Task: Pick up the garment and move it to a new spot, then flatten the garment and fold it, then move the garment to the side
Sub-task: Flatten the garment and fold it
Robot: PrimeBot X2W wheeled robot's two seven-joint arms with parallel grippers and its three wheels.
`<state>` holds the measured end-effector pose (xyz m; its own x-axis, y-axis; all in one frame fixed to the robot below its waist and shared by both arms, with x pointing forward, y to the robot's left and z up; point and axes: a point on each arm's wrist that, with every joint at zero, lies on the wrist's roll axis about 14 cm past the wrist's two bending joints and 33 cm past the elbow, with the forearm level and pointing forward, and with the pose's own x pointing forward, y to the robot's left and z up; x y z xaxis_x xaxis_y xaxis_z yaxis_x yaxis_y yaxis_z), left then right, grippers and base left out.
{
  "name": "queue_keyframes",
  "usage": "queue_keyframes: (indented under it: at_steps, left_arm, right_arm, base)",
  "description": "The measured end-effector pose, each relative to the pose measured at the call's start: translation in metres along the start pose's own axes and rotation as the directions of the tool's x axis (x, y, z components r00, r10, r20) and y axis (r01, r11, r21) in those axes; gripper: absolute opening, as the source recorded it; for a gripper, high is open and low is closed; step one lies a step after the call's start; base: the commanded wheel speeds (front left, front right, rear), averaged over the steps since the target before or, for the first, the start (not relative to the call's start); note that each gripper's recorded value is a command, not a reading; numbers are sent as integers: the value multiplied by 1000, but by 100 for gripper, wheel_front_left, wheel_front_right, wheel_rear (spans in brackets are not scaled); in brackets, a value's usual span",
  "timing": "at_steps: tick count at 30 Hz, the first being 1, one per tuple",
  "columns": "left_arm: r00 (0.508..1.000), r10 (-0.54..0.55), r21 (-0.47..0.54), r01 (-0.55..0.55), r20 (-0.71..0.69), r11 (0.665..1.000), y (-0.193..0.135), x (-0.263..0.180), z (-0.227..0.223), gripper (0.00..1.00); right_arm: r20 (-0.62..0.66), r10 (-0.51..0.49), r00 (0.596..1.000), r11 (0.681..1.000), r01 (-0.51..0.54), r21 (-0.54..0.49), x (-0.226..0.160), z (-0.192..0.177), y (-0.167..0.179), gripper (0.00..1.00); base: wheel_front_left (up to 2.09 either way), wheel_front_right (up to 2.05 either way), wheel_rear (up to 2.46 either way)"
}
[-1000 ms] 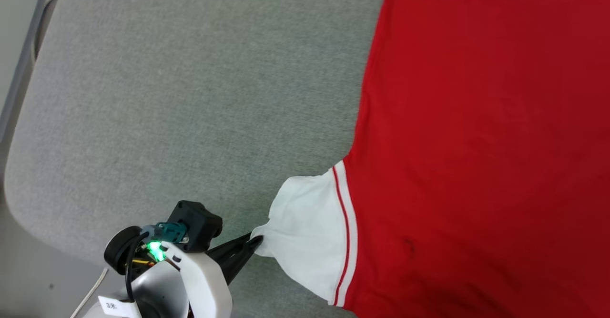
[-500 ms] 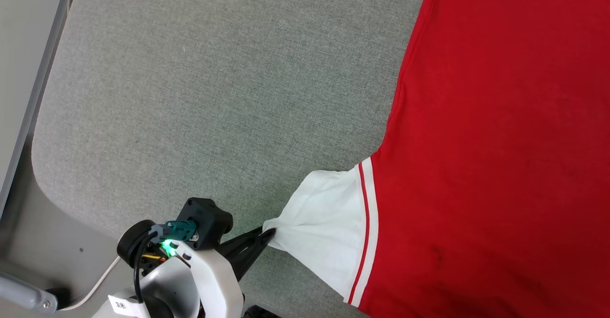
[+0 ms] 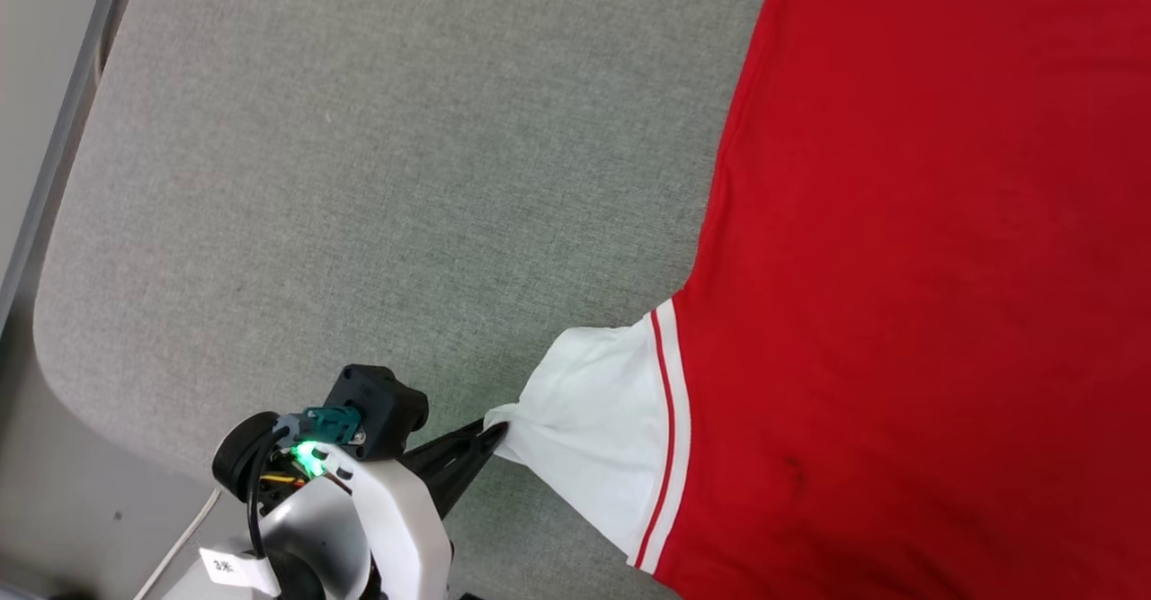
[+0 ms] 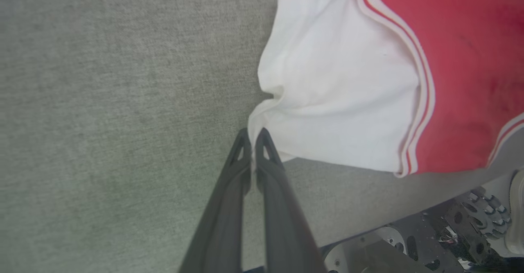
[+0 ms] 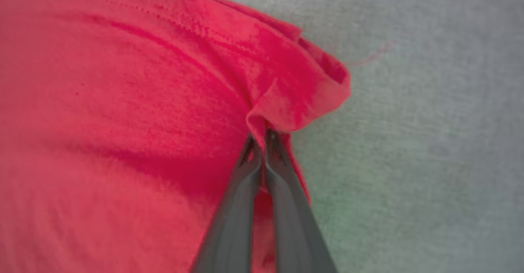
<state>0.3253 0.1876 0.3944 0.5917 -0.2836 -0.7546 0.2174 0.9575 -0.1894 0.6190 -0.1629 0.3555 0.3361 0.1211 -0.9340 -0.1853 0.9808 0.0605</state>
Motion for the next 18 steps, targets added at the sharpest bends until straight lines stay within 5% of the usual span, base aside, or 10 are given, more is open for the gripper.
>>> queue_keyframes:
  at_steps: [12, 18]
  left_arm:
    - [997, -28, 21, 27, 70, 999, -10, -11, 9, 0]
    - [991, -57, 34, 53, 118, 998, -22, -18, 14, 0]
  right_arm:
    - [-19, -8, 1000, 1000, 8, 8, -55, -81, -21, 0]
    - [30, 10, 999, 994, -13, 104, -91, -128, -40, 0]
  base:
    - [0, 0, 0]
    - [0, 0, 0]
